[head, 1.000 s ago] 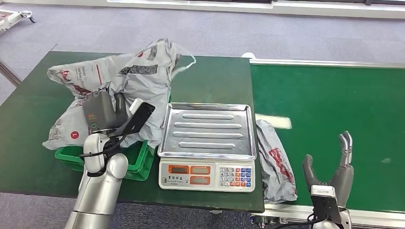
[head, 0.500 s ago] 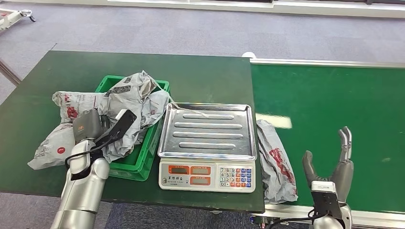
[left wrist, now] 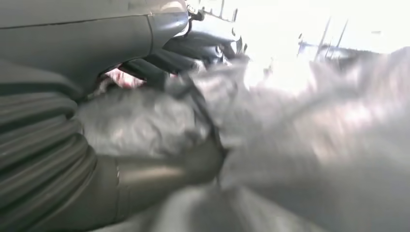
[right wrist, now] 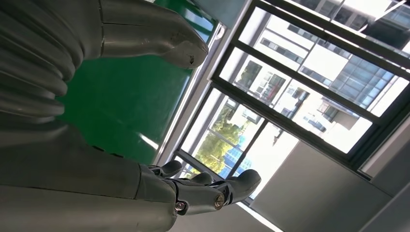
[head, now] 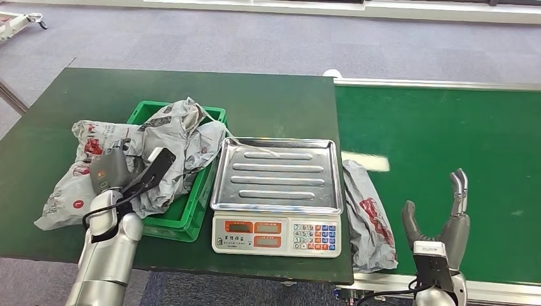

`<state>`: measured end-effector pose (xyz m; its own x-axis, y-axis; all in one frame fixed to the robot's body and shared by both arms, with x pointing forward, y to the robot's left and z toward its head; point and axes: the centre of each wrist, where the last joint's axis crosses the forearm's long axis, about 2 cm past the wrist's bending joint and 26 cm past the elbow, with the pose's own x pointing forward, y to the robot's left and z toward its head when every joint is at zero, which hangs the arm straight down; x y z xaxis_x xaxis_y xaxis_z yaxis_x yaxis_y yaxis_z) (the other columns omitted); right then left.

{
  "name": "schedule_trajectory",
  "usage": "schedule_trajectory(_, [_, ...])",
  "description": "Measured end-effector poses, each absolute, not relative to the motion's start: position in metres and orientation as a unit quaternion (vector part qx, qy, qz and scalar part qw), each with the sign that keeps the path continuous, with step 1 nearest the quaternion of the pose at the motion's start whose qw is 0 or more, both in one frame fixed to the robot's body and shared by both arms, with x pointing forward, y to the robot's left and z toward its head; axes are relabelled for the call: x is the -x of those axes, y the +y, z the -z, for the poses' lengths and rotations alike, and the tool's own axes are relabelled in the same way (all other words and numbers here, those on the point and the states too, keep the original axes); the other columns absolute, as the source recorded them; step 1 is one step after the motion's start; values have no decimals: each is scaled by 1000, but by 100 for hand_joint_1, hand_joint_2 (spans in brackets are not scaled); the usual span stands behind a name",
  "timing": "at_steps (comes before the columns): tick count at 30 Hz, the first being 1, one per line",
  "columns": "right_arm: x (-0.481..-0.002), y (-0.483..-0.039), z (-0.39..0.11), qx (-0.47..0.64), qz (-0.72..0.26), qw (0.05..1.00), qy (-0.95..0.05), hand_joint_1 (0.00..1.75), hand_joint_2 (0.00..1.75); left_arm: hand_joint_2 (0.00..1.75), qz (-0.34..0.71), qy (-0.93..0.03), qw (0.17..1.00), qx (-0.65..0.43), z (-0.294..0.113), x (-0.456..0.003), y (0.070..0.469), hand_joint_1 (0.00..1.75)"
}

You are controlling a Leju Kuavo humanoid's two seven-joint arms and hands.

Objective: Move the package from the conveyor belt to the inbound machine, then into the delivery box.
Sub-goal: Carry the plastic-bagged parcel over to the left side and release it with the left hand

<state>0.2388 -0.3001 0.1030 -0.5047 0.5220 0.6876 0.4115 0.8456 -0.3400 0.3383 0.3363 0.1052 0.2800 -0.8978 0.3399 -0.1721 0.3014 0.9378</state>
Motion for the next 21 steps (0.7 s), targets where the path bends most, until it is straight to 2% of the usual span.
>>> schedule_trajectory(2, [-239, -300, -103, 270, -65, 418, -865, 0, 175, 0, 274, -552, 601, -509, -108, -338, 336, 0])
schedule_trajectory(7, [-239, -299, -103, 275, -54, 418, -864, 0, 175, 0, 159, -682, 561, -443, -122, -338, 330, 0])
schedule_trajectory(11, [-238, -299, -103, 283, -37, 417, -863, 0, 175, 0, 62, -757, 490, -427, -137, -334, 324, 0])
schedule_trajectory(17, [-238, -296, -103, 289, -19, 415, -863, 0, 175, 0, 1, -813, 344, -470, -159, -328, 316, 0])
schedule_trajectory(21, [-238, -295, -102, 288, -17, 414, -863, 0, 175, 0, -15, -815, 303, -493, -169, -323, 316, 0])
